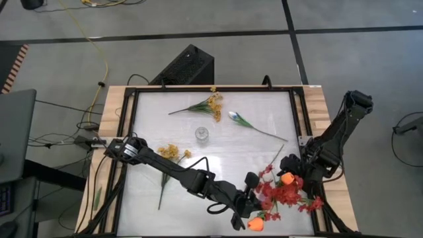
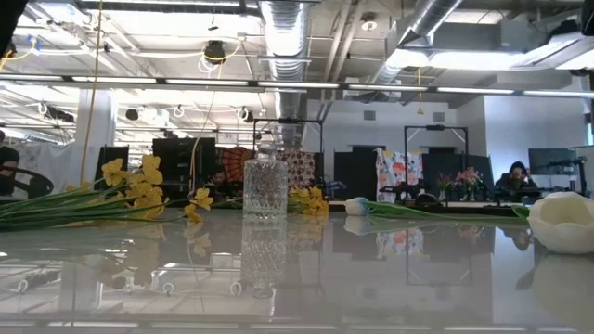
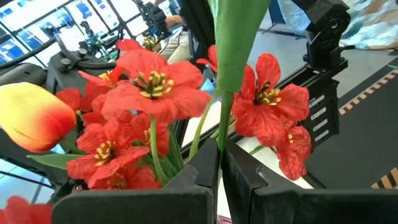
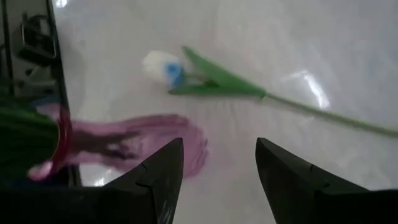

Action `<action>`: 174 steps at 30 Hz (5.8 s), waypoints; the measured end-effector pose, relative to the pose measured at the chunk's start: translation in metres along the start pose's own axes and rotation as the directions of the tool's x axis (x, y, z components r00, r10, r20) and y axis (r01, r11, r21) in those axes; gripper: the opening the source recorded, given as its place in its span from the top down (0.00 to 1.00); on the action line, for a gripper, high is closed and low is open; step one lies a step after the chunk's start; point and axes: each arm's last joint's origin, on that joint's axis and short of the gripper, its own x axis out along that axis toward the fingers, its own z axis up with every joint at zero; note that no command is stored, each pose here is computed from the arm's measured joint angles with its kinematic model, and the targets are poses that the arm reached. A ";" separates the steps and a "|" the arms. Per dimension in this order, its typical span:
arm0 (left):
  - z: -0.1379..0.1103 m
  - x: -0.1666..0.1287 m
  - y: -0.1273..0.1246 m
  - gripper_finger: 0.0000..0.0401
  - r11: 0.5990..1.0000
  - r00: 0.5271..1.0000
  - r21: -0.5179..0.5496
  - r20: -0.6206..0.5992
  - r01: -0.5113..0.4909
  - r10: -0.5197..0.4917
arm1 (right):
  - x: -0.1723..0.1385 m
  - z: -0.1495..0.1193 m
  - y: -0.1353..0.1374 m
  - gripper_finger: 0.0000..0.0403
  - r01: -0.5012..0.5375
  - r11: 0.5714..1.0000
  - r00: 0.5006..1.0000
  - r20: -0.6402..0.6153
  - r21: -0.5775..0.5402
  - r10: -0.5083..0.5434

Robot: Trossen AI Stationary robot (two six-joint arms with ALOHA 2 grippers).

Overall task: Sort flowers into vase by color
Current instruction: Put the orange flower into the pink vase

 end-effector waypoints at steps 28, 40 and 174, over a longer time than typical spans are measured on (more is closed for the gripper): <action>0.000 0.000 0.000 1.00 1.000 1.000 0.022 -0.006 0.004 -0.004 | 0.002 -0.015 0.026 0.44 -0.231 0.928 0.972 -0.114 -0.292 0.206; 0.011 -0.004 0.006 1.00 1.000 1.000 0.019 0.024 -0.005 0.005 | 0.028 -0.032 0.040 0.53 -0.191 0.924 0.980 -0.117 -0.332 0.161; -0.024 0.004 0.026 1.00 0.993 0.991 -0.112 -0.131 -0.035 0.020 | 0.023 -0.004 0.058 0.67 -0.126 0.955 0.968 0.178 -0.269 0.178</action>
